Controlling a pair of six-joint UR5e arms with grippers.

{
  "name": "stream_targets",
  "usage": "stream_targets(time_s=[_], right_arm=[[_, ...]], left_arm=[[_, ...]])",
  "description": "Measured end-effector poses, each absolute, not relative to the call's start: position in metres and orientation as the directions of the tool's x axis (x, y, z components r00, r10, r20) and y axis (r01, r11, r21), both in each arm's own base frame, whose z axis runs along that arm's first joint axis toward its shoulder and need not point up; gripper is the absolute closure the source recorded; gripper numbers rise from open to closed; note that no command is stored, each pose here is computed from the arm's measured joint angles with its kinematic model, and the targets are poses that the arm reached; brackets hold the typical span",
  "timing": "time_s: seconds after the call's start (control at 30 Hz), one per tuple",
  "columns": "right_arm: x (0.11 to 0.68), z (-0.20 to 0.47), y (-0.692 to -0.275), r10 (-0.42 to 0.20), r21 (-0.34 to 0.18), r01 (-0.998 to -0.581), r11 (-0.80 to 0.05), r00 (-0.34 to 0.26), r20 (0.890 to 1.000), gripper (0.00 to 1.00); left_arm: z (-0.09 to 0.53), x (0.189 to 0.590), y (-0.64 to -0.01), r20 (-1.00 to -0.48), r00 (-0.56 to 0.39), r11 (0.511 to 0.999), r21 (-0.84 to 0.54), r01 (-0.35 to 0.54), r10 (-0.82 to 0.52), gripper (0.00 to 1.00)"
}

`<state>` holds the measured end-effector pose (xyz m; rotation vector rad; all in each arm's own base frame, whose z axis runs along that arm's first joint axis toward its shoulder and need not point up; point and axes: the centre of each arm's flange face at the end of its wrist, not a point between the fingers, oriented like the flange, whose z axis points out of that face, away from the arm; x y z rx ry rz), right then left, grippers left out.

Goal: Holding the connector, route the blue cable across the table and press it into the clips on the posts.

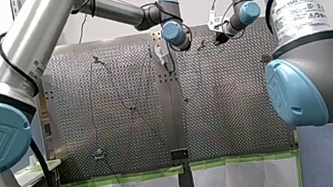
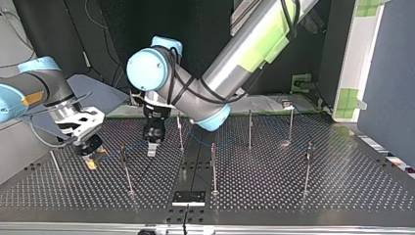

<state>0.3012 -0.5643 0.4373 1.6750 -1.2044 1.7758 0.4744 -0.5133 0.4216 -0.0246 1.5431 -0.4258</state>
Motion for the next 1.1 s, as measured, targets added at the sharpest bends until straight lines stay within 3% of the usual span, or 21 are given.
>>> stream_targets(time_s=[0.47,0.77,1.1], right_arm=[[0.308,0.437,-0.561,-0.258,-0.302,-0.780,-0.548,-0.186,0.948,1.00],[0.316,0.437,-0.556,-0.258,-0.297,-0.774,-0.560,-0.178,0.950,1.00],[0.319,0.437,-0.554,-0.259,-0.296,-0.771,-0.564,-0.174,0.950,1.00]], left_arm=[[0.456,0.450,-0.477,-0.940,0.098,0.938,-0.308,0.158,-0.326,0.00],[0.474,0.425,-0.460,-0.892,0.157,0.903,-0.405,0.141,-0.425,0.00],[0.408,0.430,-0.468,-0.889,0.118,0.895,-0.429,0.123,-0.442,0.00]])
